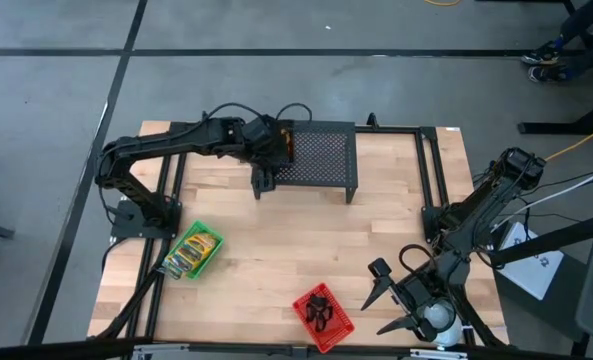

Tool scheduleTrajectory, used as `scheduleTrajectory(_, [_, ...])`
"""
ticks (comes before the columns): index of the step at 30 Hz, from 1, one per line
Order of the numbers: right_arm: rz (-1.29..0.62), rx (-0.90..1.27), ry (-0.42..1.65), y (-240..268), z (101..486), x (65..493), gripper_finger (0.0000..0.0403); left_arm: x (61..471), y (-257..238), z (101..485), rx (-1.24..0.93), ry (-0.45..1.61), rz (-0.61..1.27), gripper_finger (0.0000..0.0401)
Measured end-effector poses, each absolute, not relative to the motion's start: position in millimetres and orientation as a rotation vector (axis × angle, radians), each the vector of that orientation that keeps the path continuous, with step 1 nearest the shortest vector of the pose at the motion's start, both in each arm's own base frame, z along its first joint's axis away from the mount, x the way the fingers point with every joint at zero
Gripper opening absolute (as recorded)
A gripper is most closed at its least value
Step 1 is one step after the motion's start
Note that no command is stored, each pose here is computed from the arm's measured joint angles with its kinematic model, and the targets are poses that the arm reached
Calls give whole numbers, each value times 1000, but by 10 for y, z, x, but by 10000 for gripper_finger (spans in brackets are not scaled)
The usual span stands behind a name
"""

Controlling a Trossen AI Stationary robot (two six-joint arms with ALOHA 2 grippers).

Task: Pick & Place Office Desk Supplies
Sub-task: Put the green bin on the shelf

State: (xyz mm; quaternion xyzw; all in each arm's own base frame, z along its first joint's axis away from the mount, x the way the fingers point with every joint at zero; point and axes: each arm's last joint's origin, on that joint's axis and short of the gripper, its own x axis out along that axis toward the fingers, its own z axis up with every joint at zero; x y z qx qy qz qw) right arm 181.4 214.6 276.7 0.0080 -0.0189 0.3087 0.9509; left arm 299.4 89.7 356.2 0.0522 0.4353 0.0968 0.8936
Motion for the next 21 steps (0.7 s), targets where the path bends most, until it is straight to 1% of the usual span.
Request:
scheduleTrajectory(5, [628, 12, -32, 2146, 2759, 1813, 260, 2999, 597, 3526, 49, 953, 63, 171])
scheduleTrajectory(8, [629, 8, -24, 2147, 2751, 1813, 260, 2963, 261, 3543, 36, 973, -65, 171])
scheduleTrajectory(12, [629, 6, -14, 2147, 2740, 1814, 260, 2874, -337, 3600, 57, 972, -187, 171])
scheduleTrajectory(16, [628, 3, -9, 2148, 2734, 1815, 260, 2726, -973, 3570, 126, 963, -179, 171])
scheduleTrajectory(18, [629, 0, -4, 2149, 2728, 1815, 260, 2609, -1257, 3467, 145, 970, -164, 171])
scheduleTrajectory(21, [657, -2, 3, 2155, 2721, 1811, 260, 2379, -1607, 3208, 153, 1013, -130, 171])
